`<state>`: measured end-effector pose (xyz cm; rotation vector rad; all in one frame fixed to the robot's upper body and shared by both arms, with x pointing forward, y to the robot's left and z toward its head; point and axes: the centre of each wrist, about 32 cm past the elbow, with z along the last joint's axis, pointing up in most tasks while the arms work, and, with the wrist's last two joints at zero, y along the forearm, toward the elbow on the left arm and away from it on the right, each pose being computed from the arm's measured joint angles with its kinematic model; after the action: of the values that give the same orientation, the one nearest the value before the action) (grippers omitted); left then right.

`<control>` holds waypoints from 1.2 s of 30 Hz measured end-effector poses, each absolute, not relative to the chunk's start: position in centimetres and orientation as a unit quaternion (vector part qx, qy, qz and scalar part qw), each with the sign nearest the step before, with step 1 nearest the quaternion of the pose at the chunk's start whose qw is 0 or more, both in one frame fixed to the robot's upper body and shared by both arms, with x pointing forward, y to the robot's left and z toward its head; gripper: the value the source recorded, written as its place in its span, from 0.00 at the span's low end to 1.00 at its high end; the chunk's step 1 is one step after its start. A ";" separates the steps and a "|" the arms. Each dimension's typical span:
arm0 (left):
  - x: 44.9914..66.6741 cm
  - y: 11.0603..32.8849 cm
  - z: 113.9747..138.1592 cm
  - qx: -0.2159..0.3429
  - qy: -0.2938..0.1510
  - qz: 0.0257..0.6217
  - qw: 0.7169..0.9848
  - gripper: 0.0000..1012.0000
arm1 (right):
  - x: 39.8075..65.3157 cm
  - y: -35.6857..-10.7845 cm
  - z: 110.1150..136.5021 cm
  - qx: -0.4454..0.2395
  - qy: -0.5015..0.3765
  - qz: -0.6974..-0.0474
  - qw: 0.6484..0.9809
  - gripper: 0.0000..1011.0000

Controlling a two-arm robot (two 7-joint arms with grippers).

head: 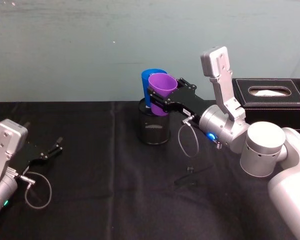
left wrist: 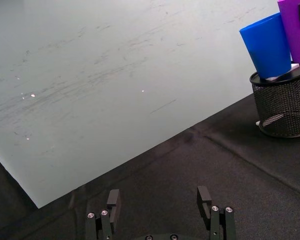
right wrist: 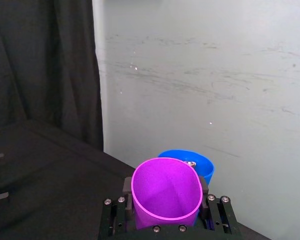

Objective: Pick up one cup with a gripper and tap it against the other cup.

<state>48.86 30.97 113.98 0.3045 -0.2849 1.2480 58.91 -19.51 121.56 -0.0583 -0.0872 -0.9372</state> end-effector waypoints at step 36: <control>48.9 31.0 114.0 0.142 -0.132 0.580 0.791 0.99 | 58.9 -19.5 121.6 -0.028 -0.042 -0.451 0.891 0.72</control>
<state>48.86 30.97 113.98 0.3045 -0.2850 1.2480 58.91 -19.51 121.56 -0.0582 -0.0872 -0.9372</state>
